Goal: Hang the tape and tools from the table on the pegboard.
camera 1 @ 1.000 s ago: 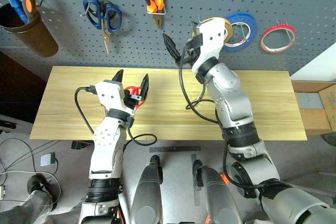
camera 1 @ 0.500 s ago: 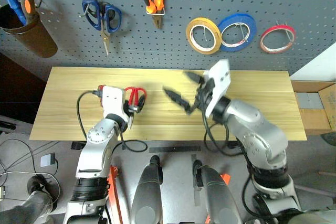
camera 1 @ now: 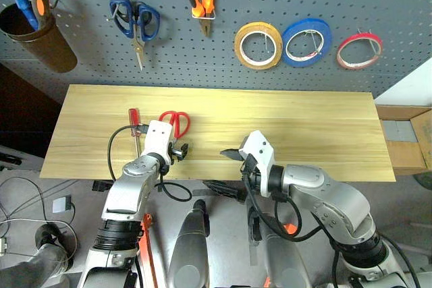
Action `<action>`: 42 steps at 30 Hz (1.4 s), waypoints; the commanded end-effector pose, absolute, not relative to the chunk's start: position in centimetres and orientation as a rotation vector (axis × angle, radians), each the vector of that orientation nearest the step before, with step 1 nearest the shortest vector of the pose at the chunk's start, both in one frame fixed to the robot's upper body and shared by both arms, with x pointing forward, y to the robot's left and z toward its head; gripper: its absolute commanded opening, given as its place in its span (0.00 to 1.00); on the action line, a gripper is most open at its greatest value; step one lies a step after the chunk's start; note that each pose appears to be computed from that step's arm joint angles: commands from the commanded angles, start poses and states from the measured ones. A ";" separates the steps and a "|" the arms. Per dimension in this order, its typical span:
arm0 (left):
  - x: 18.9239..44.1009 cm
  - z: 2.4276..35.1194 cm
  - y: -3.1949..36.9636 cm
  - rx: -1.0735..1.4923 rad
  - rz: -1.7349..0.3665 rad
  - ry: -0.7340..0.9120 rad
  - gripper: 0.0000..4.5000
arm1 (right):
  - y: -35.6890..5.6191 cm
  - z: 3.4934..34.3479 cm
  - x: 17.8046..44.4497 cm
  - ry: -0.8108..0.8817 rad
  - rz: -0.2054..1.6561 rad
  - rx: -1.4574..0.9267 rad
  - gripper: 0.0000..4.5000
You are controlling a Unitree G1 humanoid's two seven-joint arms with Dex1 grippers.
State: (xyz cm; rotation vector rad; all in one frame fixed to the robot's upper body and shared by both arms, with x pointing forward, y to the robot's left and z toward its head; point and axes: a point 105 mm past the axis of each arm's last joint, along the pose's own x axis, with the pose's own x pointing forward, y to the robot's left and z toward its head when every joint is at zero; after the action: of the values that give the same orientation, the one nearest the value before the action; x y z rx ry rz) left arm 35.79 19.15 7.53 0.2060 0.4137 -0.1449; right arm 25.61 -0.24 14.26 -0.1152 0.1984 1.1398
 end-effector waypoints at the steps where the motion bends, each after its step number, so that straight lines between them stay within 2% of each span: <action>1: 35.6 7.8 18.6 0.236 -0.149 0.425 0.92 | 0.1 14.7 25.0 0.163 1.147 -0.120 1.00; 3: 35.8 7.7 19.2 0.254 -0.117 0.437 0.92 | -0.1 15.4 25.7 0.126 1.111 -0.105 1.00; 6: 35.8 7.2 19.8 0.253 -0.091 0.474 0.92 | -1.0 17.5 28.8 0.037 0.948 -0.045 1.00; 10: 35.8 6.9 19.6 0.261 -0.091 0.488 0.92 | -1.2 17.7 29.7 0.020 0.909 -0.061 1.00; 23: 36.0 6.2 20.3 0.254 -0.019 0.568 0.92 | -1.2 17.2 29.6 0.031 0.903 -0.079 1.00; 36: 36.1 5.3 21.1 0.139 -0.003 0.622 0.92 | -1.6 17.2 29.9 0.035 0.876 -0.098 1.00; 42: 35.5 4.4 21.5 0.124 0.005 0.665 0.51 | -1.8 17.2 30.0 0.039 0.860 -0.094 1.00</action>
State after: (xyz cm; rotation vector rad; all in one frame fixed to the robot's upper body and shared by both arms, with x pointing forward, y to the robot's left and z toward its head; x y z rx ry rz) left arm 36.98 20.44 7.49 0.1399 0.5392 -0.0287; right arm 30.45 -1.81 16.30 -0.0953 0.0774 0.8558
